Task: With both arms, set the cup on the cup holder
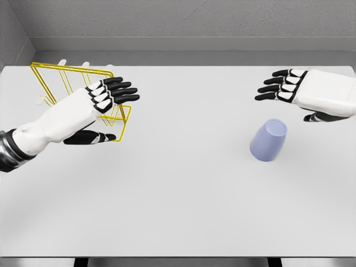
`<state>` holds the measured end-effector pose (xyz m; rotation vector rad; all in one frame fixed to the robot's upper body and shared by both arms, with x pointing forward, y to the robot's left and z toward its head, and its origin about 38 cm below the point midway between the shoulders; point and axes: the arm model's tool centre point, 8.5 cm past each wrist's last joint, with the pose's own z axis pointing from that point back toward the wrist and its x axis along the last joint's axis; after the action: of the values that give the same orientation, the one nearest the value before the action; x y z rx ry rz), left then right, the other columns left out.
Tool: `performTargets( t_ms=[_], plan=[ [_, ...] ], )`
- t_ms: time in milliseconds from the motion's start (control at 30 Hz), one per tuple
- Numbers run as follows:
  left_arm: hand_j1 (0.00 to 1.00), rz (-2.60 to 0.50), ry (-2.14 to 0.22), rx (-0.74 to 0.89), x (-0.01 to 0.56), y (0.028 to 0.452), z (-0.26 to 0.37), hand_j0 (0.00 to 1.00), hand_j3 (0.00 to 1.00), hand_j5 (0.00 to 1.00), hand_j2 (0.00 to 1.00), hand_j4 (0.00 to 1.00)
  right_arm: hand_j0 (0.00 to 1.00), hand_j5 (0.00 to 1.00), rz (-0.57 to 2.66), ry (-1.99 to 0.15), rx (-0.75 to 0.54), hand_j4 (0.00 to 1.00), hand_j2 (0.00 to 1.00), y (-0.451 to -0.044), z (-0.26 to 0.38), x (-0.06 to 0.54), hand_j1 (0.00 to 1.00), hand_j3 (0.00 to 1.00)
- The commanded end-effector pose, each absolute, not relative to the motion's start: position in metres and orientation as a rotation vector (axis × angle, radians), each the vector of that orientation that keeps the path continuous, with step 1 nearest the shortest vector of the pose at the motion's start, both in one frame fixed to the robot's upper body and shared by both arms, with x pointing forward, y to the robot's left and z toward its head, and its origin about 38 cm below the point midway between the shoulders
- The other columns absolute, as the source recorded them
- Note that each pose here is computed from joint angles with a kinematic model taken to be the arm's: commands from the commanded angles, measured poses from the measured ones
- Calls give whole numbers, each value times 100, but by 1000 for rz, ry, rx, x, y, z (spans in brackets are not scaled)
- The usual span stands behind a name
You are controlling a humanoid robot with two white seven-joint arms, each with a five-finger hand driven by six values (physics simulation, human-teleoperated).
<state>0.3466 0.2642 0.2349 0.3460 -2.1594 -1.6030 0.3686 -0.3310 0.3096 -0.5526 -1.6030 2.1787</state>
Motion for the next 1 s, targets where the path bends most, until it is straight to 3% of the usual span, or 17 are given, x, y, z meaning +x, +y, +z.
performTargets(
  t_ms=[0,167,300,467,600,733,833,967],
  plan=[
    [100,-1591,-2166,345,347,265,237,100,100,100,100,100,100,100,2176,-1598,-552,100,100,-332,310,368,100,100],
    [100,-1591,-2159,346,347,268,237,100,100,100,100,100,100,100,2171,-1597,-561,100,100,-334,313,369,100,100],
    [100,-1588,-2150,336,345,268,233,100,100,100,100,100,100,100,2376,-1295,-477,100,100,-322,301,378,100,100],
    [100,-1547,-2105,293,341,275,217,100,100,100,100,100,100,100,2391,-1293,-466,100,100,-300,276,404,100,100],
    [100,-1528,-2069,227,328,270,195,100,100,100,100,100,100,100,2405,-1197,-486,100,100,-306,255,415,100,100],
    [100,-1458,-2016,87,312,264,169,100,100,100,100,100,100,100,2430,-1138,-541,100,100,-313,255,417,100,100],
    [100,-1392,-1980,-8,307,262,157,100,100,100,100,100,100,100,2465,-1103,-514,100,100,-309,242,414,100,100],
    [100,-1182,-1890,-295,293,246,135,100,100,100,100,100,100,100,2497,-1113,-505,100,100,-300,241,409,100,100]
  ],
)
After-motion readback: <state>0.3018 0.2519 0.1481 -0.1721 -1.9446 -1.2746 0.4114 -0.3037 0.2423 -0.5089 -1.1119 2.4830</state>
